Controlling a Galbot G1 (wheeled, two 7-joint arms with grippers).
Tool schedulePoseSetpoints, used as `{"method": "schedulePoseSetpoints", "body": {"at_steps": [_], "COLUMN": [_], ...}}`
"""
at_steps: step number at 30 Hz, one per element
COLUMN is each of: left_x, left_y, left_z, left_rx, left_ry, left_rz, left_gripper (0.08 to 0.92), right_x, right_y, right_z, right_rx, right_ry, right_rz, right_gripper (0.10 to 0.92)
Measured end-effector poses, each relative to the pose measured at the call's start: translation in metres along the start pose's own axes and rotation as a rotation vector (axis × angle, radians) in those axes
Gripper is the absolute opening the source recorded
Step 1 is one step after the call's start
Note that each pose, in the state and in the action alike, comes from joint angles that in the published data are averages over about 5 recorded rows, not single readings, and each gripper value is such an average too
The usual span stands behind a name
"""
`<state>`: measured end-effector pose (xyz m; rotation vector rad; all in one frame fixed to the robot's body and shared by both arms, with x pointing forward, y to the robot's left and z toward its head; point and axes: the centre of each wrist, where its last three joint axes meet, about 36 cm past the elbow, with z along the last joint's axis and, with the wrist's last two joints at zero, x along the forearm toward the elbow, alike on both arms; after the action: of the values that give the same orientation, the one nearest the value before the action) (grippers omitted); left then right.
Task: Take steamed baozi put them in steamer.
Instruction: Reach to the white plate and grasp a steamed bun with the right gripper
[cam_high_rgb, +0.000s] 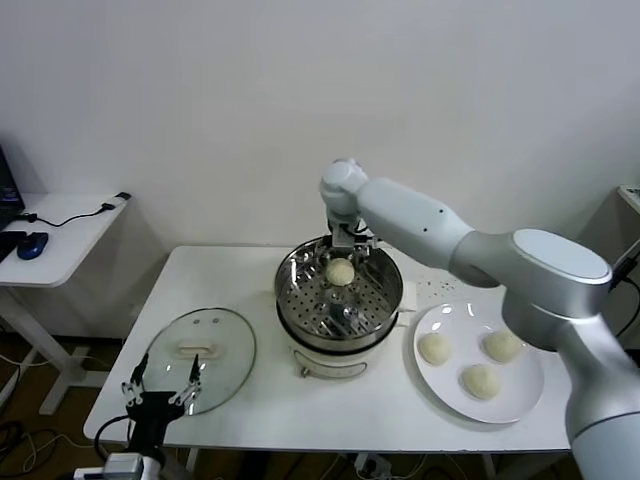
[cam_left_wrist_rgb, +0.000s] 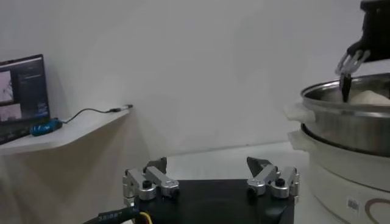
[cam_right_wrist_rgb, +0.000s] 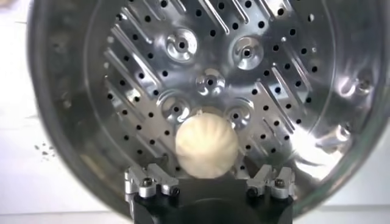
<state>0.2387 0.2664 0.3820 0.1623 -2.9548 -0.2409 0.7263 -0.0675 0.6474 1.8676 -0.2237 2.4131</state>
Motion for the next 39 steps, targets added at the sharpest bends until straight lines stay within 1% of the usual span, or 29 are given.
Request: {"method": "schedulePoseSetpoints", "body": {"at_steps": [4,8,12,16,20,23,26,32,39], "left_x": [0.002,0.004,0.005,0.005,0.007,0.008,0.010,0.012,0.014], "left_y": [0.000,-0.001,-0.002,-0.003,-0.003,-0.003,-0.003,-0.001,-0.001], "left_z": [-0.002,-0.003,-0.006,-0.007,-0.007,-0.007,-0.007,-0.005,-0.001], "left_rx": [-0.001,-0.001,0.000,-0.001,-0.001,0.001,0.003,0.003,0.001], "left_ry": [-0.001,-0.003,-0.008,-0.010,-0.007,-0.004,-0.001,0.009,0.025], "left_rz": [0.000,0.004,0.006,0.008,0.009,0.007,0.005,-0.001,-0.004], "left_gripper": [0.823,0.823,0.823,0.823,0.823,0.823,0.823,0.823,0.823], "right_x": [0.032,0.054,0.062,0.058,0.042,0.018,-0.010,-0.061,-0.105], "right_y": [0.038,0.088,0.146,0.201,0.249,0.278,0.298,0.315,0.318], "right_z": [0.014,0.024,0.024,0.014,-0.002,-0.018,-0.038,-0.071,-0.096], "right_rx": [-0.141,-0.368,-0.646,-0.903,-1.108,-1.225,-1.308,-1.402,-1.455], "right_ry": [-0.001,-0.016,-0.044,-0.077,-0.117,-0.152,-0.189,-0.243,-0.277], "right_rz": [0.052,0.101,0.129,0.132,0.109,0.074,0.036,-0.018,-0.046], "right_gripper": [0.823,0.823,0.823,0.823,0.823,0.823,0.823,0.823,0.823]}}
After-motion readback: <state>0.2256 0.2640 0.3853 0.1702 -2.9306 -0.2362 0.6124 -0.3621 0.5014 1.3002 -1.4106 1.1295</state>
